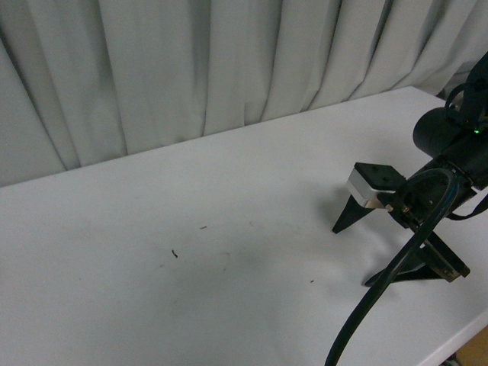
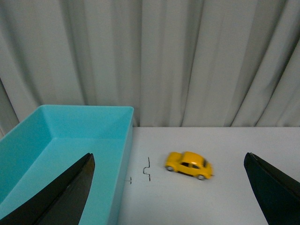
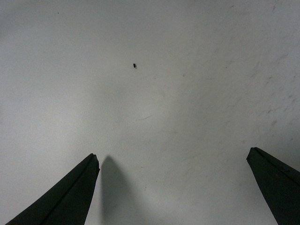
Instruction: Wind up and store yellow beetle toy
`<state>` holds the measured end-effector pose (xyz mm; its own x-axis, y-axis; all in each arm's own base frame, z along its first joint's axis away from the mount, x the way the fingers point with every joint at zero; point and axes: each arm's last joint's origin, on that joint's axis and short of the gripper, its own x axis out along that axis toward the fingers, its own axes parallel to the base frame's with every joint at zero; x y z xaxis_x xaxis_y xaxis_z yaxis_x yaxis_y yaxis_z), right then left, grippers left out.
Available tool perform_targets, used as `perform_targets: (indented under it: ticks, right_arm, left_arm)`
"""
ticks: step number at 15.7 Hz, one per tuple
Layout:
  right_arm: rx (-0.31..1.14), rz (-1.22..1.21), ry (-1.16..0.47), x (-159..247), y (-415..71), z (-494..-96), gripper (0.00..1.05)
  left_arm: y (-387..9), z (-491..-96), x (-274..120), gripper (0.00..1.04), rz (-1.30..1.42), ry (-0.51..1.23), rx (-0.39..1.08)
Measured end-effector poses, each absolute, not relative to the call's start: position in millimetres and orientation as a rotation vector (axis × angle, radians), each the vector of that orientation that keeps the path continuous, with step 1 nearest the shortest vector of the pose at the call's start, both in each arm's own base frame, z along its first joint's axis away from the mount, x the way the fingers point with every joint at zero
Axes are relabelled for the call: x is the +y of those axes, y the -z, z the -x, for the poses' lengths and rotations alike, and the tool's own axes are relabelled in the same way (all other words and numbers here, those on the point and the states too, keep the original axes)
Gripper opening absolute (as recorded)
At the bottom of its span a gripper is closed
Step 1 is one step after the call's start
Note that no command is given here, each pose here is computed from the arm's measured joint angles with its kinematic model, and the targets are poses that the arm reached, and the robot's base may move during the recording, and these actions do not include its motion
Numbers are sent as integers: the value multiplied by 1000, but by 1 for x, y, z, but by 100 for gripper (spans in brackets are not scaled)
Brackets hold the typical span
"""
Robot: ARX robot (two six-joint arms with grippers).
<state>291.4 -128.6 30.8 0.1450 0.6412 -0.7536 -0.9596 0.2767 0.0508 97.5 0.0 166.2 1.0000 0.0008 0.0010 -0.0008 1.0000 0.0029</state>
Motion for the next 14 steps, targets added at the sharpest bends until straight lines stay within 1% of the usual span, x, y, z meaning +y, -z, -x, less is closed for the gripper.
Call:
perform_targets:
  ticks: [2,3,5,6,7,9,12,13,14]
  right_arm:
    - [731,553,-1207,-120,-42,-303,98]
    - [686,547,-1209,-115,-50,-305,98]
    - [522,604,-1182,-106,-89,-314,98]
    - [417,662,-1158,-101,-121,-317,98]
    - [360,690,-1152,-96,-139,-317,98]
    - [266,727,-1141,-88,-173,-309,98]
    - [151,800,-1125,-72,-215,-287,98]
    - [117,964,-1002,-65,-216,-285,94]
    - [219,1049,-683,-46,-208,-267,81]
  left_arm:
    - [-166,-97,0,98,-3,-1,-1]
    - [-166,-97,0,98,-3,0,-1]
    - [-166,-97,0,98,-3,0,-1]
    - [-166,-97,0,98,-3,-1,-1]
    - [-166,-97,0,98,-3,-1,-1]
    - [-166,-97,0,98,-3,0,-1]
    - [-166,-97,0,98,-3,0,-1]
    - [-166,-97,0,98,-3,-1,-1]
    - [-166,-97,0,98,-3,1,-1]
